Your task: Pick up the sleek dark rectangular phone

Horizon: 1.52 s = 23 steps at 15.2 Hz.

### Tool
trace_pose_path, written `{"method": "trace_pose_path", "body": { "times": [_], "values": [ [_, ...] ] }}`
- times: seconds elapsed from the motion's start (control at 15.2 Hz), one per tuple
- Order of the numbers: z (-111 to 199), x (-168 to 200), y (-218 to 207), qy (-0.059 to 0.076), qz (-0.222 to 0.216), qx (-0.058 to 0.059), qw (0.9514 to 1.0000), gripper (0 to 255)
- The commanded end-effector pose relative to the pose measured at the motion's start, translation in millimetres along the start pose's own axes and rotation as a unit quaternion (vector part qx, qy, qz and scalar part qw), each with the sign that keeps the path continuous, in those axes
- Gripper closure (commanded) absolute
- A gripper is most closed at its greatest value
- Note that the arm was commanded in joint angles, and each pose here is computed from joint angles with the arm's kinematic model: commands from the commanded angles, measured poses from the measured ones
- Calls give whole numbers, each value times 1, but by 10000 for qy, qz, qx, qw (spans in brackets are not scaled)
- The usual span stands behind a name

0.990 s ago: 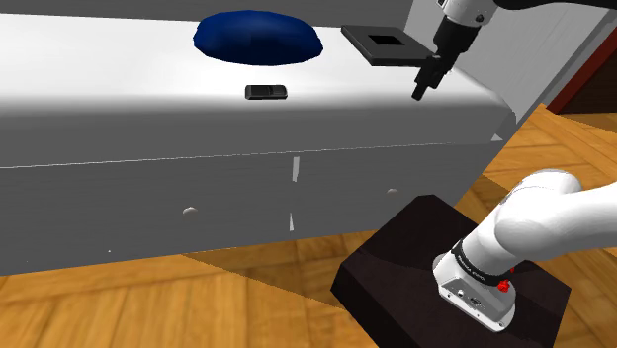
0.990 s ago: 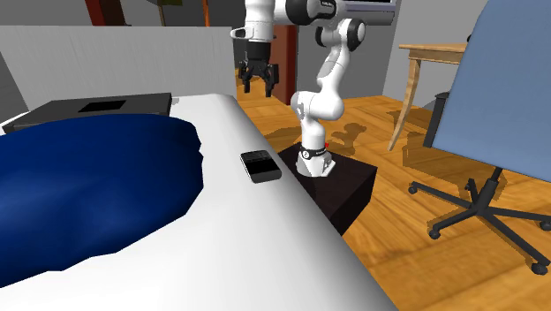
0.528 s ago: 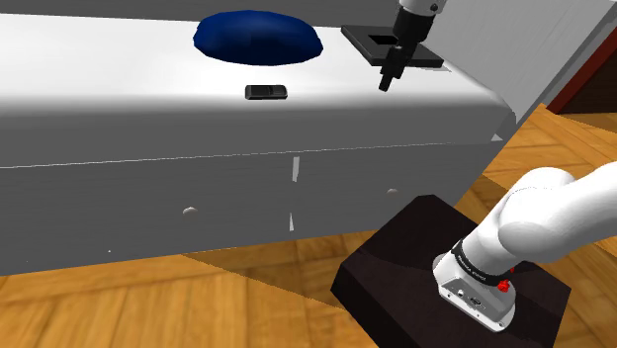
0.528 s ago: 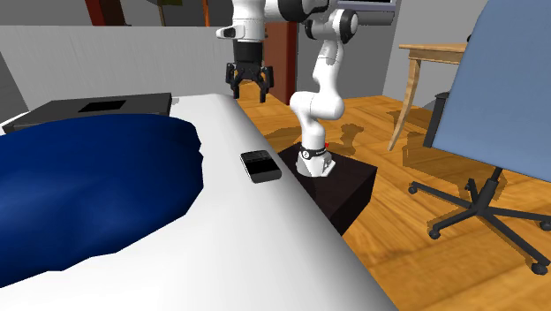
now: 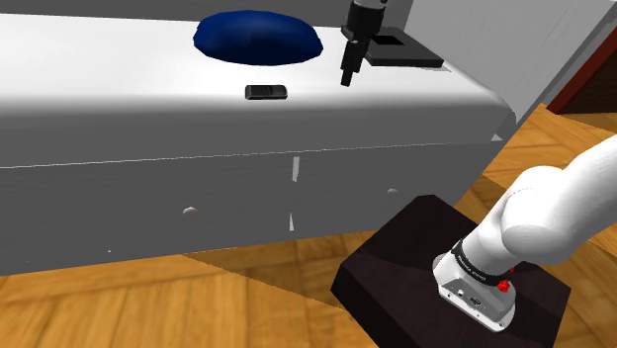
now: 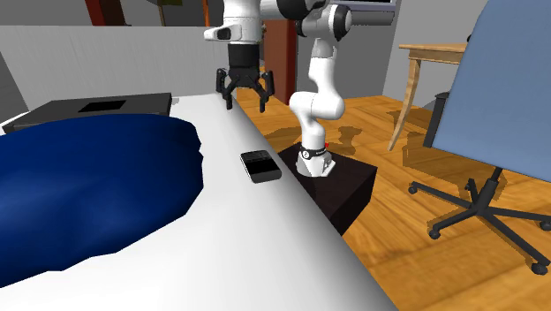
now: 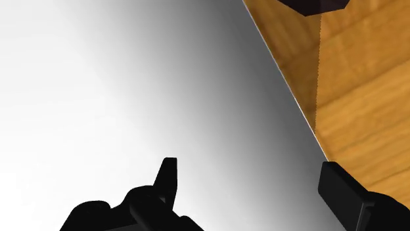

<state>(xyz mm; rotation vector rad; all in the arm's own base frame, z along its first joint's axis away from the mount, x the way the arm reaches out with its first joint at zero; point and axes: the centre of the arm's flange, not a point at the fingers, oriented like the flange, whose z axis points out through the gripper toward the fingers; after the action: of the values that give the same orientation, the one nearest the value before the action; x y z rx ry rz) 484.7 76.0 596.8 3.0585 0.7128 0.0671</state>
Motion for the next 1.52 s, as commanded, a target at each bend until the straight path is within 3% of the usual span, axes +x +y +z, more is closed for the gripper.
{"method": "trace_pose_path", "body": {
  "times": [0.0, 0.33, 0.73, 1.39, 1.45],
  "values": [
    [3, 30, -6, -24, -256, 25, 9997, 0],
    [7, 92, -32, -80, -874, 80, 9961, 0],
    [12, 161, -72, -148, -1611, 146, 9867, 0],
    [53, 166, -77, -154, -1682, 153, 9855, 0],
    [53, 166, -77, -154, -1682, 153, 9855, 255]
  ]
}}
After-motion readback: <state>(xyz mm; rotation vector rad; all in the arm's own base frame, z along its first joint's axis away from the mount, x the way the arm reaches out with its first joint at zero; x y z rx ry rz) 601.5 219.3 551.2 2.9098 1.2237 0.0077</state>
